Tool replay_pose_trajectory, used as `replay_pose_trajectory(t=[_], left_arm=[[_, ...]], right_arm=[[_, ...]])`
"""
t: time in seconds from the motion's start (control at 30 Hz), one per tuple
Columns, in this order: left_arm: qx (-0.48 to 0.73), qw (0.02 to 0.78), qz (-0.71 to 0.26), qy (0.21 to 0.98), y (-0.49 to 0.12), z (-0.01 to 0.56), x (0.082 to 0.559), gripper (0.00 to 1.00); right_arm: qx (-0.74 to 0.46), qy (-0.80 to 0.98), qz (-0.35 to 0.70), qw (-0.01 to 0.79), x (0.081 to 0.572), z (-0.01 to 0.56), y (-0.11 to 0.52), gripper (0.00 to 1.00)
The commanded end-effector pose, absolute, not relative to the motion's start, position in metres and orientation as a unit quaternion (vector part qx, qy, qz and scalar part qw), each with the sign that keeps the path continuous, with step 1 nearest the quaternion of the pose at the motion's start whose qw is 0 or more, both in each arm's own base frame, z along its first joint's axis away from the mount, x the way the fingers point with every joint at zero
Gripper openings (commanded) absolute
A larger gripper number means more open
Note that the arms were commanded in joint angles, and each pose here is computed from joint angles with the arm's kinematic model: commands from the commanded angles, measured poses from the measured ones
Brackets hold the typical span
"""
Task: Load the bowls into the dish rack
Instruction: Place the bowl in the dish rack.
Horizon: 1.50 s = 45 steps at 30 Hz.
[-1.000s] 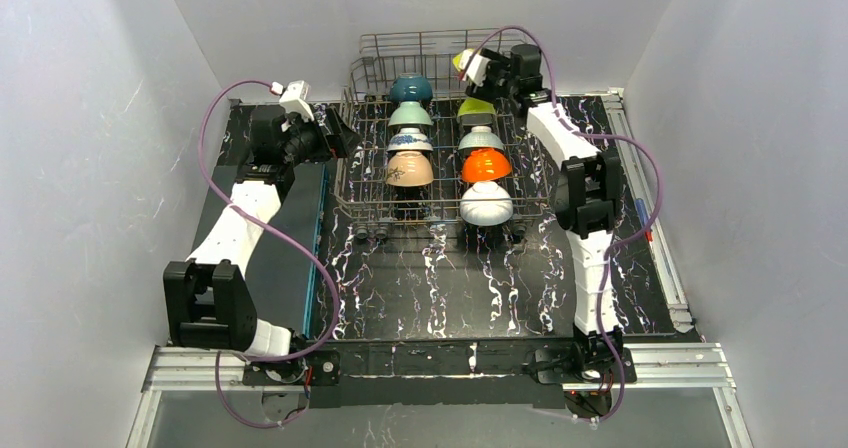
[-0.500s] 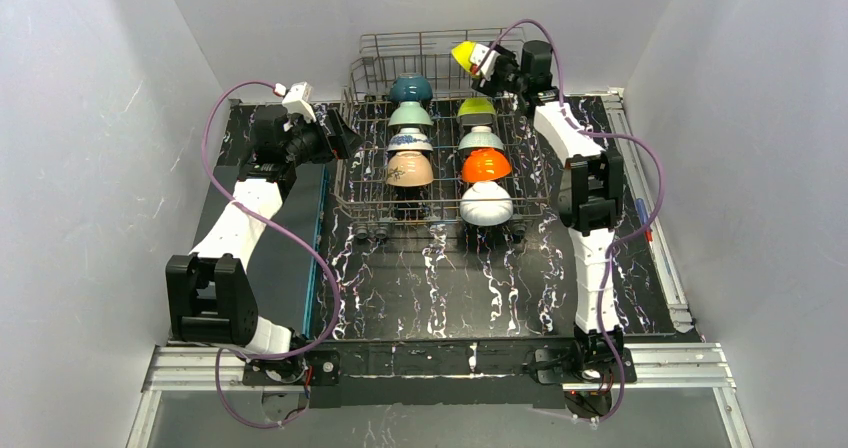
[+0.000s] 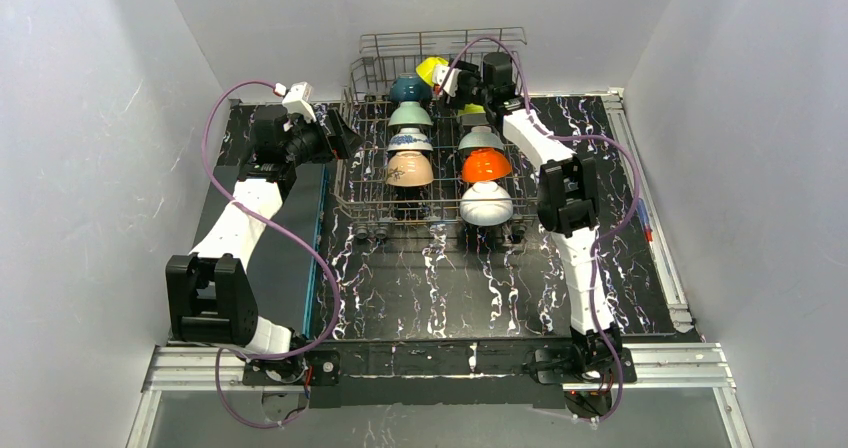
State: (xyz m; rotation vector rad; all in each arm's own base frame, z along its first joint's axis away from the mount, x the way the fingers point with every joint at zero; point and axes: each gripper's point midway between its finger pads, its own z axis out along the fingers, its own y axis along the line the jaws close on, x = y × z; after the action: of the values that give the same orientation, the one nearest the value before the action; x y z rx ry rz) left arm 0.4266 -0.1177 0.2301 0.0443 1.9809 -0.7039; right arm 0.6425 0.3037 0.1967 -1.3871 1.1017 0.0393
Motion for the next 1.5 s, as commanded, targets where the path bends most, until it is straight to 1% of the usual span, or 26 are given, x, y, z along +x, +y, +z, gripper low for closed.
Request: replay_pose_trajectory(t=[0.0,0.47,0.93,0.97,1.1,1.2,1.47], left_arm=[[0.034,0.527,-0.289,0.798,-0.115,0.257,0.43,0.98],[0.035,0.523,-0.287,0.802,-0.115,0.252,0.431,0.98],[0.036,0.523,-0.285,0.803,-0.114,0.251,0.432,0.98],[0.036,0.523,-0.285,0.803,-0.115,0.251,0.432,0.98],[0.036,0.523,-0.285,0.803,-0.114,0.251,0.432,0.98],[0.034,0.522,-0.284,0.804,-0.114,0.25,0.433,0.98],[0.033,0.522,-0.282,0.804,-0.113,0.248,0.433,0.98]], right_arm=[[-0.587,0.44,-0.057,0.677,0.665,0.243,0.294,0.01],[-0.583,0.429,-0.093,0.683,0.68,0.222,0.3,0.01],[-0.577,0.422,-0.124,0.688,0.687,0.218,0.294,0.01],[-0.576,0.422,-0.128,0.688,0.687,0.218,0.292,0.1],[-0.566,0.421,-0.142,0.694,0.689,0.224,0.288,0.28],[-0.559,0.425,-0.154,0.695,0.69,0.226,0.284,0.37],[-0.553,0.425,-0.173,0.695,0.692,0.231,0.279,0.53]])
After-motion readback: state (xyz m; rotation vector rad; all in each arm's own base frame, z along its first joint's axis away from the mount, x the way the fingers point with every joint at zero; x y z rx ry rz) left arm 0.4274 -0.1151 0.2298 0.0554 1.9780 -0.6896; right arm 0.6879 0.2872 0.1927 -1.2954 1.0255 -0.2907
